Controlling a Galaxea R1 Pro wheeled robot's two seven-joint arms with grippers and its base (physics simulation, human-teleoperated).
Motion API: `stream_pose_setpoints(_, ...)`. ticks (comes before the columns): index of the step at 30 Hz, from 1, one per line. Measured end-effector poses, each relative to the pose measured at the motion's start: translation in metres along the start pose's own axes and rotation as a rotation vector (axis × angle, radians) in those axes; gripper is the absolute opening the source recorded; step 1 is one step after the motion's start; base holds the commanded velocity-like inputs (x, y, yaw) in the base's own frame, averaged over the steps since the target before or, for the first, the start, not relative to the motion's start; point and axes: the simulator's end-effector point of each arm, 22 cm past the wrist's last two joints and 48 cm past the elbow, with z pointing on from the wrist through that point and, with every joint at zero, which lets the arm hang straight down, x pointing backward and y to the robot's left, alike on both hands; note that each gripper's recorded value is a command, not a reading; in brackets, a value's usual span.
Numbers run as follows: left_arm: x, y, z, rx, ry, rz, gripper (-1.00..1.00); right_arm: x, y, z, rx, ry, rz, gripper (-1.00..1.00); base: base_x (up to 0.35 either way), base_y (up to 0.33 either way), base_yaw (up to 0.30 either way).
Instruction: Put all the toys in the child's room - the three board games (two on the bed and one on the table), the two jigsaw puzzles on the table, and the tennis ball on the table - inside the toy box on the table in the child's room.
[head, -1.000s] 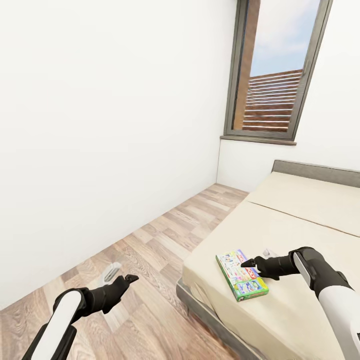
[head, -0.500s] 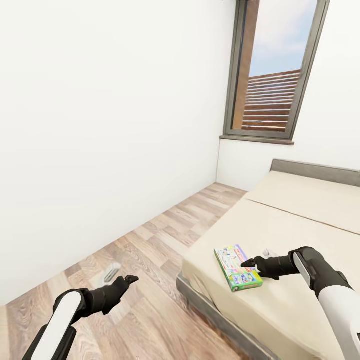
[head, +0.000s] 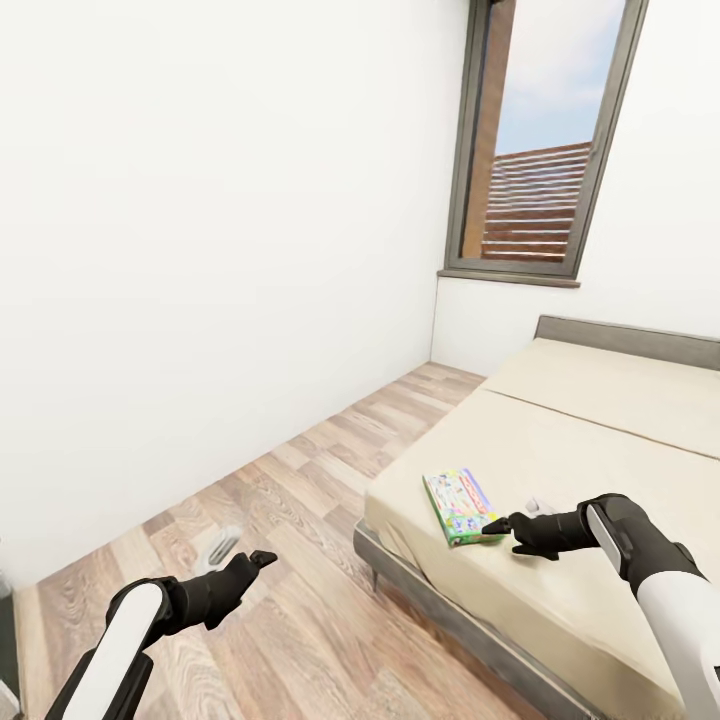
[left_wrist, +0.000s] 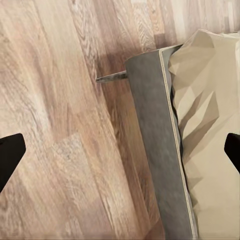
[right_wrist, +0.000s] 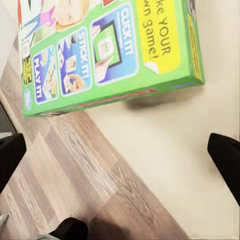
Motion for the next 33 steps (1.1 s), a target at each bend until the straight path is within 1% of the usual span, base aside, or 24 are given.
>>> stream_pose_setpoints(8, -0.0002, 0.0001, -0.0001, 0.000, -0.001, 0.000, 1.00, -0.0004, -0.0001, -0.0002, 0.001, -0.001, -0.002, 1.00, -0.045, 0.000, 0.013)
stream_pose_setpoints(10, -0.0001, 0.0001, -0.0002, 0.000, -0.001, 0.000, 1.00, -0.0003, -0.0025, -0.0008, 0.012, 0.000, -0.008, 1.00, -0.020, 0.000, 0.094)
stream_pose_setpoints(23, -0.0002, 0.0002, -0.0002, -0.001, -0.001, 0.001, 1.00, 0.0011, -0.0033, -0.0003, 0.016, 0.005, -0.007, 1.00, -0.008, 0.000, 0.181)
stream_pose_setpoints(33, -0.0001, 0.0001, 0.0000, -0.001, 0.000, 0.001, 1.00, 0.0010, -0.0047, -0.0006, 0.021, 0.006, -0.005, 1.00, -0.001, 0.000, 0.067)
